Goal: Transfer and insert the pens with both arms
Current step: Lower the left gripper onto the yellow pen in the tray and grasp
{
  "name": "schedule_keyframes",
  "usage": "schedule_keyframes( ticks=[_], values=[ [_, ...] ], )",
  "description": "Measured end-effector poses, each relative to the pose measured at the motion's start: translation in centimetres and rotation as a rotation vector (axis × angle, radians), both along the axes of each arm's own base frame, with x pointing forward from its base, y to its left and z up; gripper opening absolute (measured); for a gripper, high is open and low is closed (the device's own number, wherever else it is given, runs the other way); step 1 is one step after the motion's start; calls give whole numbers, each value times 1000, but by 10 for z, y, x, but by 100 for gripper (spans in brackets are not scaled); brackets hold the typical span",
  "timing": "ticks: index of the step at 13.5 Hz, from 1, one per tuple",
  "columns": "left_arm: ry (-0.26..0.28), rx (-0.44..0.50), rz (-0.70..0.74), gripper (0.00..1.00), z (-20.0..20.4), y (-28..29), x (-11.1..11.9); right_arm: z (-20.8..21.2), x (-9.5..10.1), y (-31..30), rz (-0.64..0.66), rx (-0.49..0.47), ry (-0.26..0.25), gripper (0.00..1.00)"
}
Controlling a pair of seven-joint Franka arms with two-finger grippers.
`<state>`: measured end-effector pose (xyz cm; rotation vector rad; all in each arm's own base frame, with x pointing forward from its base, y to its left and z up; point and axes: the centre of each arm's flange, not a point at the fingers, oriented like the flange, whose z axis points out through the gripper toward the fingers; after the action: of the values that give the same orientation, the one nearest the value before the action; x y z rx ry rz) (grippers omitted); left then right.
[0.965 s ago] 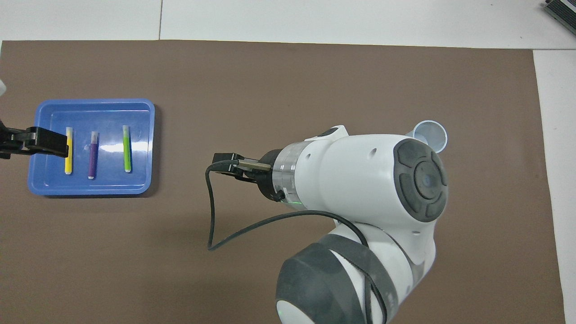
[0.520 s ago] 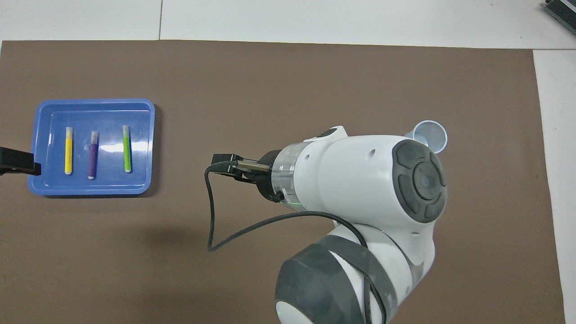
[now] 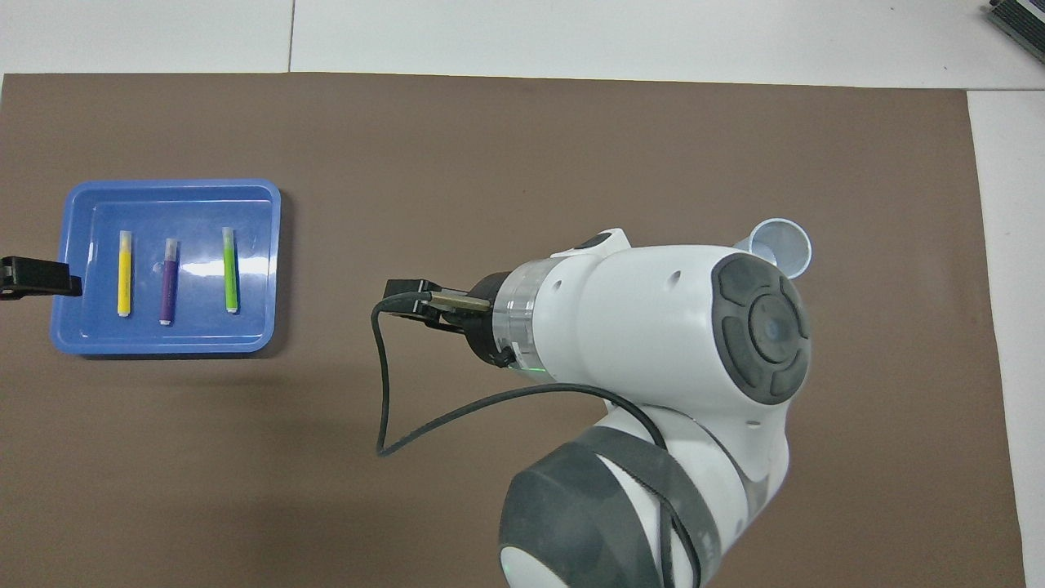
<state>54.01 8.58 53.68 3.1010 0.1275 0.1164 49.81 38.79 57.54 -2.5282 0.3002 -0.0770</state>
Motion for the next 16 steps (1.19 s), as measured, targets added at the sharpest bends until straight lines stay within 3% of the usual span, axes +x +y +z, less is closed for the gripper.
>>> schedule_keyframes(
  ticks=[5, 9, 12, 16],
  values=[
    [-57, -26, 1, 100, -66, 25, 40, 0, 0, 0, 0, 0, 0, 100],
    [-93, -24, -6, 100, -104, 34, 60, 0, -1, 1, 1, 0, 0, 100],
    [-87, 13, -27, 100, -145, 54, 73, 0, -1, 1, 1, 0, 0, 100],
    [-60, -5, -24, 95, -183, 79, 81, -1, -1, 1, 2, -1, 1, 100]
  ],
)
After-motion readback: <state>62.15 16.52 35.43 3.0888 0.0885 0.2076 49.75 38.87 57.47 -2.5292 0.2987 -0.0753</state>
